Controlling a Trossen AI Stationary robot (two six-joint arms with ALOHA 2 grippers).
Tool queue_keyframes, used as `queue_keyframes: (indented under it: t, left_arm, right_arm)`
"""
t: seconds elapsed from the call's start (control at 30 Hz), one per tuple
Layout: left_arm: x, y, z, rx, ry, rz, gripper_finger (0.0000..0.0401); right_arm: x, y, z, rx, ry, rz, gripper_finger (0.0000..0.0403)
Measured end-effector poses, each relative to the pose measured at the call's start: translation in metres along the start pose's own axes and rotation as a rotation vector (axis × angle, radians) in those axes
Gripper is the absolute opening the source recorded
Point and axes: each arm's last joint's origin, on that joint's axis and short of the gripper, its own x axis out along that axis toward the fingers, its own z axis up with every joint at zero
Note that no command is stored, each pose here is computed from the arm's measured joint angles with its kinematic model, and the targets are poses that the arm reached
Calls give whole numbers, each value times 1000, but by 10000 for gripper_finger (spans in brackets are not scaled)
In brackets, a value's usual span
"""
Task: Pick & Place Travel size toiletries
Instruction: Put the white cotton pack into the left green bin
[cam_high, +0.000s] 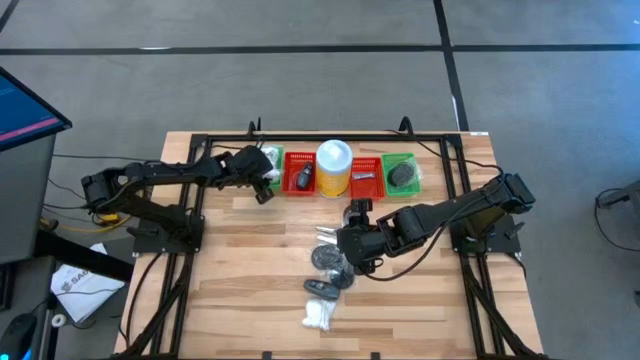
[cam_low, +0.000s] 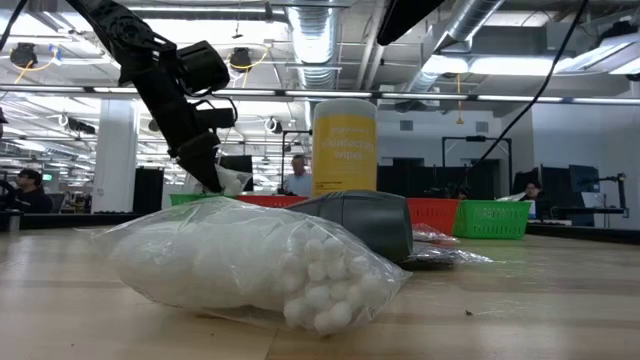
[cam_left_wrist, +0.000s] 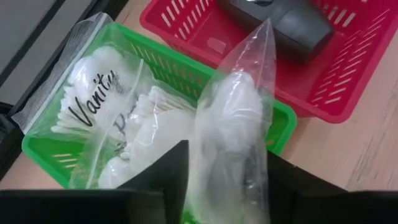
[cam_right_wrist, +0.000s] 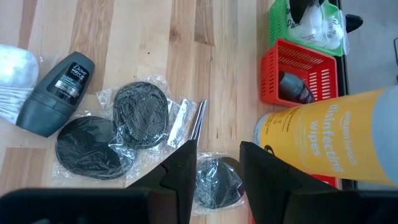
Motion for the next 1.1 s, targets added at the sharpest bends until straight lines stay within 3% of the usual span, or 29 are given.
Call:
queue_keyframes:
  t: [0.3,0.5,0.67,0.93,1.1]
  left_arm:
    - [-3,2,1,-9,-9,66,193]
    - [-19,6,5,-25,-81,75,187]
    - [-32,12,7,-49,-131,181,177]
    - [-17,8,-11,-52,-70,182,166]
    - [-17,10,-13,-59,-67,297,163]
  right_arm:
    - [0,0,0,0,0,0,113]
    - [0,0,0,-1,0,0,113]
    - [0,0,0,0,0,0,113]
    - [0,0,0,0,-2,1,113]
    - [0,0,0,1,-3,1,113]
